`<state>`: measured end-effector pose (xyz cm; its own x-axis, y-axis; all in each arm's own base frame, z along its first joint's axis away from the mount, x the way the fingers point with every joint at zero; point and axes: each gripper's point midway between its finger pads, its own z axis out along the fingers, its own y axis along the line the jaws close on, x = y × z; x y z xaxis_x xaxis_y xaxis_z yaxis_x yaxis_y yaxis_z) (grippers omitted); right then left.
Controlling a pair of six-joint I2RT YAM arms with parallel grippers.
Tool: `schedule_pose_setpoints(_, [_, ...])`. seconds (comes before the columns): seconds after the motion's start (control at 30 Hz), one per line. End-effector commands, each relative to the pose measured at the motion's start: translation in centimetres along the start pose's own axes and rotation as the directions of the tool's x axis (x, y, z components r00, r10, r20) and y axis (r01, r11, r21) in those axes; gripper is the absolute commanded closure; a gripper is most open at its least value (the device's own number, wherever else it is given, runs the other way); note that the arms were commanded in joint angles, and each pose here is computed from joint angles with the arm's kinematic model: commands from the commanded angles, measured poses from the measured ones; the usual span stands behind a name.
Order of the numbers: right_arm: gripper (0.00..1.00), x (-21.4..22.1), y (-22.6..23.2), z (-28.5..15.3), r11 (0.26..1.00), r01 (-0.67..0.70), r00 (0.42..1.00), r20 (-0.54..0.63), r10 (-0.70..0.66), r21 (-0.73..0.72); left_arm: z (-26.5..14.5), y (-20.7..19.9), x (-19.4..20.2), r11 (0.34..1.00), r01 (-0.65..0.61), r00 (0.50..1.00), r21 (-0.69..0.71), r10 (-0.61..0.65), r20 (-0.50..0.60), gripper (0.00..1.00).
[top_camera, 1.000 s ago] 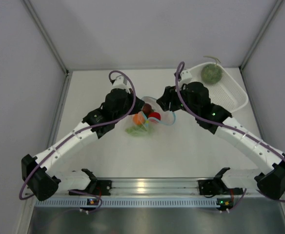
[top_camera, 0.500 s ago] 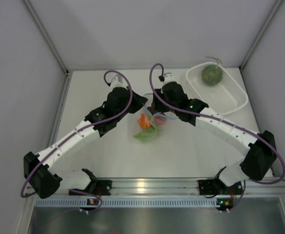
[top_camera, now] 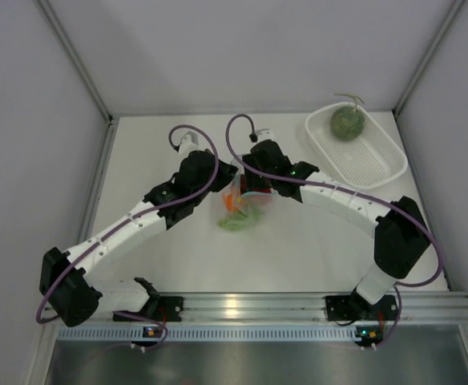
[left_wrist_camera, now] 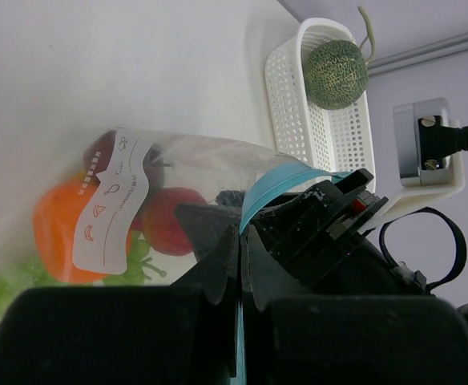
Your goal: Open the zip-top bag and remove the fake food
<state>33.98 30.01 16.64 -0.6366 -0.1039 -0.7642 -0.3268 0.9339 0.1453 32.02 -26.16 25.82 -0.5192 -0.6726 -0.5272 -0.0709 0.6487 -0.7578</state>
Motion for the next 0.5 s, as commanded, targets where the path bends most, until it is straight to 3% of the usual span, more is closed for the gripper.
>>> schedule_pose_setpoints(0.0, [0.47,-0.9,0.5,1.0,1.000,0.008,1.000,0.029,-0.007,-0.021,0.4,-0.3,-0.6,1.000,0.010,0.999,0.020,-0.011,0.038,1.00])
schedule_pose_setpoints(0.37, [0.39,2.4,-1.9,3.0,0.996,0.053,0.997,-0.061,-0.048,0.073,1.5,0.8,0.8,1.000,-0.025,1.000,-0.008,0.025,-0.002,1.00])
schedule_pose_setpoints(0.47, [0.33,3.1,-2.5,3.2,0.993,0.066,0.995,-0.082,-0.058,0.099,1.8,1.1,1.1,0.999,-0.032,0.999,-0.017,0.032,-0.014,1.00])
